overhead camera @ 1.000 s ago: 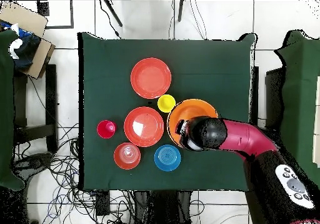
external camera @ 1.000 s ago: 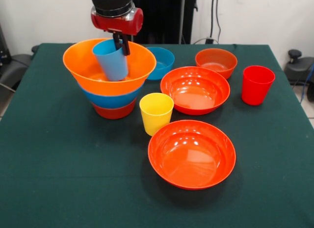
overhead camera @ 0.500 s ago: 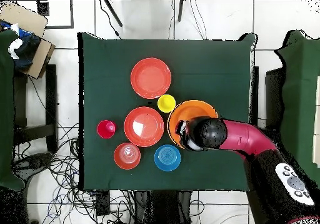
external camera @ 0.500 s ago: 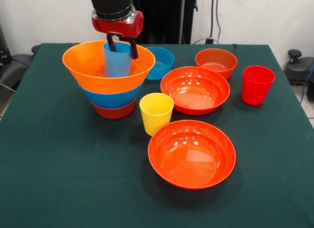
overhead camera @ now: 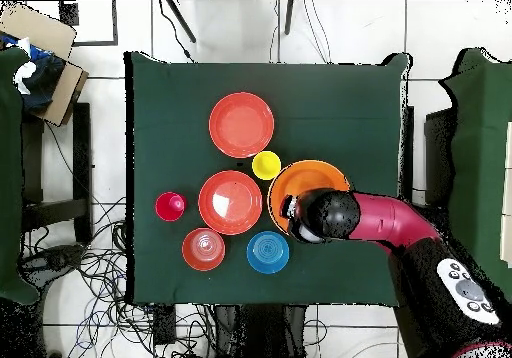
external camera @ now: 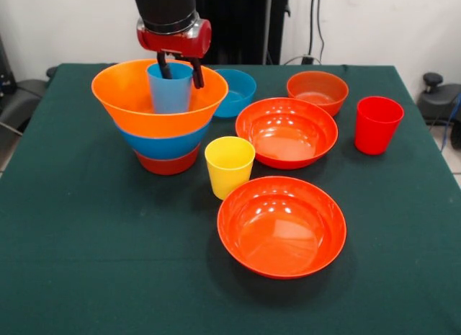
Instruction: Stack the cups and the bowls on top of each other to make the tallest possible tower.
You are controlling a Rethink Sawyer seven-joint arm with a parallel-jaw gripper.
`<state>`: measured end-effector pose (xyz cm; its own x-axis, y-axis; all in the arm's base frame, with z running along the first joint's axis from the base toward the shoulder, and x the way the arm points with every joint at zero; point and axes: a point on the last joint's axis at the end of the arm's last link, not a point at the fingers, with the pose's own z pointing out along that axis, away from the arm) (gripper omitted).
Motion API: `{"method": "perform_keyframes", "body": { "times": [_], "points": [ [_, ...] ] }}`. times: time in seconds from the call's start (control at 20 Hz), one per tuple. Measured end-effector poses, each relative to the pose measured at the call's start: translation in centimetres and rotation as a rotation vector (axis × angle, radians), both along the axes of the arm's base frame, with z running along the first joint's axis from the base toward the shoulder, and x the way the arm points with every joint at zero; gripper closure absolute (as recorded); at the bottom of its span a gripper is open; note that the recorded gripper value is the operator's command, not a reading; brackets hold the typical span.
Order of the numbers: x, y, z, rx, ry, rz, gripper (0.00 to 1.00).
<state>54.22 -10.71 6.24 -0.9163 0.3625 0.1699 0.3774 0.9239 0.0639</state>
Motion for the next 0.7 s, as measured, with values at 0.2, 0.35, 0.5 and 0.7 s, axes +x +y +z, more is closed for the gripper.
{"method": "perform_keyframes", "body": {
  "times": [0.2, 0.35, 0.5, 0.7],
  "points": [
    [0.1, 0.3, 0.1, -0.002, -0.002, 0.007, 0.00],
    [0.5, 0.7, 0.5, -0.007, -0.011, 0.017, 0.00],
    [1.0, 1.0, 1.3, -0.015, -0.026, 0.027, 0.00],
    [1.8, 1.3, 2.4, -0.024, -0.047, 0.031, 0.00]
  ]
}}
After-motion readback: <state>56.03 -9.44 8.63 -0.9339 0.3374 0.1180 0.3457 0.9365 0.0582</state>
